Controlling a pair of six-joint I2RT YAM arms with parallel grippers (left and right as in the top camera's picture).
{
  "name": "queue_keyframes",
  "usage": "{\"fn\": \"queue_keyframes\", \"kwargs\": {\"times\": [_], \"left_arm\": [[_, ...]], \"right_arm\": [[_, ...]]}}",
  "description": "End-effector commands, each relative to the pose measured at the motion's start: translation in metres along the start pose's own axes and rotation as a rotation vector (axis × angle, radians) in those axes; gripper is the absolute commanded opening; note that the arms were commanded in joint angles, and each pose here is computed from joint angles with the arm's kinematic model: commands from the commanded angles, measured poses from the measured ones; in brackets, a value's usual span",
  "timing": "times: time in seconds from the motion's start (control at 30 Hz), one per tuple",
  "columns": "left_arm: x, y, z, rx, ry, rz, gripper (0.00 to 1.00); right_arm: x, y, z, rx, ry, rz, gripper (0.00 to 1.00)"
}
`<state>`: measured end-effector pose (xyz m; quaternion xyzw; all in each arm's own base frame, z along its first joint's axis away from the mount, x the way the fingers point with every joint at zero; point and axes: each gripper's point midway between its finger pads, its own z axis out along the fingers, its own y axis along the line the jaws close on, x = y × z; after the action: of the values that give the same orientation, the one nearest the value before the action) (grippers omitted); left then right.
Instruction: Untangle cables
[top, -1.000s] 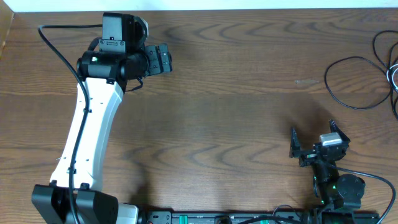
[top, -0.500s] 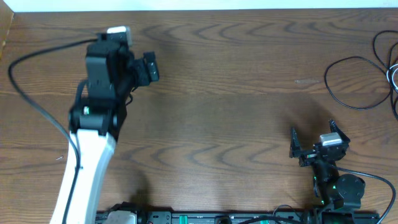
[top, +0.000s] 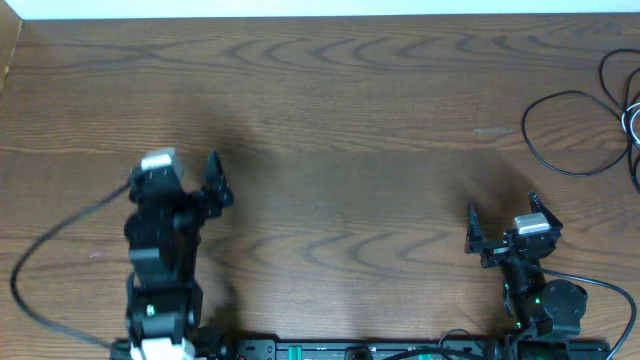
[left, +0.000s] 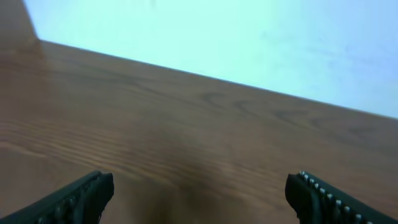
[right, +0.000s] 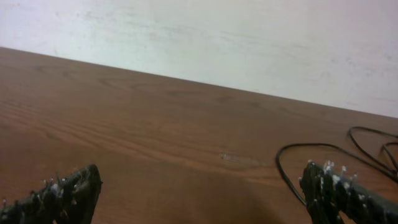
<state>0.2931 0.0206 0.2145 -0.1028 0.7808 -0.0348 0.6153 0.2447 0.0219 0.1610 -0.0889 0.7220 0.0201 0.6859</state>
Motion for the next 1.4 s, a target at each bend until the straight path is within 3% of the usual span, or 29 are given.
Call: {"fn": "queue_keyframes", "kwargs": {"times": [0.0, 0.73, 1.03, 1.37], "left_arm": [[0.008, 0.01, -0.012, -0.023, -0.054, 0.011, 0.94], [0.055, 0.023, -0.029, -0.015, -0.195, 0.016, 0.94], [0.083, 0.029, -0.03, -0.034, -0.097, 0.016, 0.94], [0.084, 0.028, -0.03, -0.032, -0.095, 0.015, 0.95]], "right_arm": [[0.0, 0.001, 0.0, -0.004, -0.001, 0.015, 0.99], [0.0, 0.001, 0.0, -0.004, -0.001, 0.015, 0.99], [0.0, 0.001, 0.0, -0.004, -0.001, 0.015, 0.99], [0.0, 0.001, 0.0, -0.004, -0.001, 0.015, 0.99]]}}
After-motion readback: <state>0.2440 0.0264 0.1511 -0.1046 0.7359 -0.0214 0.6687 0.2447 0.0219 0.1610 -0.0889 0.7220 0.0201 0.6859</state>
